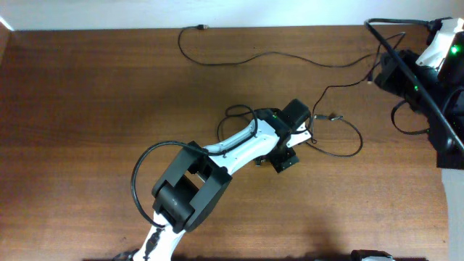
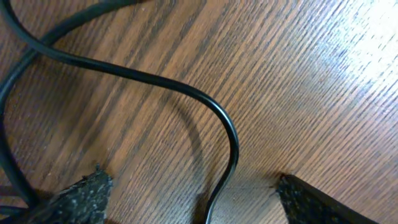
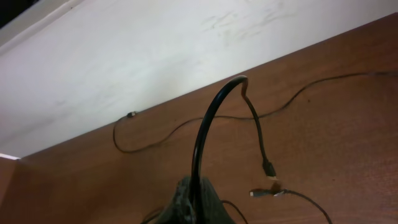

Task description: Untangle cables

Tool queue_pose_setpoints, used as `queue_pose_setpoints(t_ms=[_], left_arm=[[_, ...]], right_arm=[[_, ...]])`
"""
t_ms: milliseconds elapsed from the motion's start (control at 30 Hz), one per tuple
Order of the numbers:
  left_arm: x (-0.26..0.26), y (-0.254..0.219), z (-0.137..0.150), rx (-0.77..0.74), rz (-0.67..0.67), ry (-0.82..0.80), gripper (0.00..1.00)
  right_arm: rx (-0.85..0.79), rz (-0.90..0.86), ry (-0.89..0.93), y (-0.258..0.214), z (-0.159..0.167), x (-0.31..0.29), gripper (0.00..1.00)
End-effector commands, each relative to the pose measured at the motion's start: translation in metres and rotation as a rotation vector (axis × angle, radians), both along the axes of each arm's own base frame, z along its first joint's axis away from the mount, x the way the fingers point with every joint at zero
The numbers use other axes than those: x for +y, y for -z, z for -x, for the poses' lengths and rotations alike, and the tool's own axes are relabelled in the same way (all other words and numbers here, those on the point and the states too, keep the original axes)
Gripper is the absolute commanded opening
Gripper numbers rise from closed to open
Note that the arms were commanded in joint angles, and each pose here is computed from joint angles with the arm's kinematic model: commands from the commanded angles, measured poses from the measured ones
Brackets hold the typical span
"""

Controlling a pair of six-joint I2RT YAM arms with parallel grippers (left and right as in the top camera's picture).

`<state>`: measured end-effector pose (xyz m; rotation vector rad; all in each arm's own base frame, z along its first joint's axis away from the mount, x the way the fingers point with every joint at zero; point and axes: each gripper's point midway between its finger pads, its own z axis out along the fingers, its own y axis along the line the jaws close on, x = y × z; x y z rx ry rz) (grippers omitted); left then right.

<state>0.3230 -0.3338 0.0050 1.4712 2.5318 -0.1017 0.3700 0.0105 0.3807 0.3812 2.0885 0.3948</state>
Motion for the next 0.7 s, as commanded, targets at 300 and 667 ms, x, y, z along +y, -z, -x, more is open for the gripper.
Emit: queue_pose_setpoints(t_ms=[300,667], left_arm=[[-0.004,0.003,-0.005,-0.019,0.012,0.008,0.01],[0.025,-0.031,-0.032,-0.195,-0.104,-0.053,0.0]], right_arm=[[0.008,0.027,0.024,-0.001,0.002,-0.006,0.04],[0.025,0.084,0.12,0.003,0.003,-0.025,0.04]])
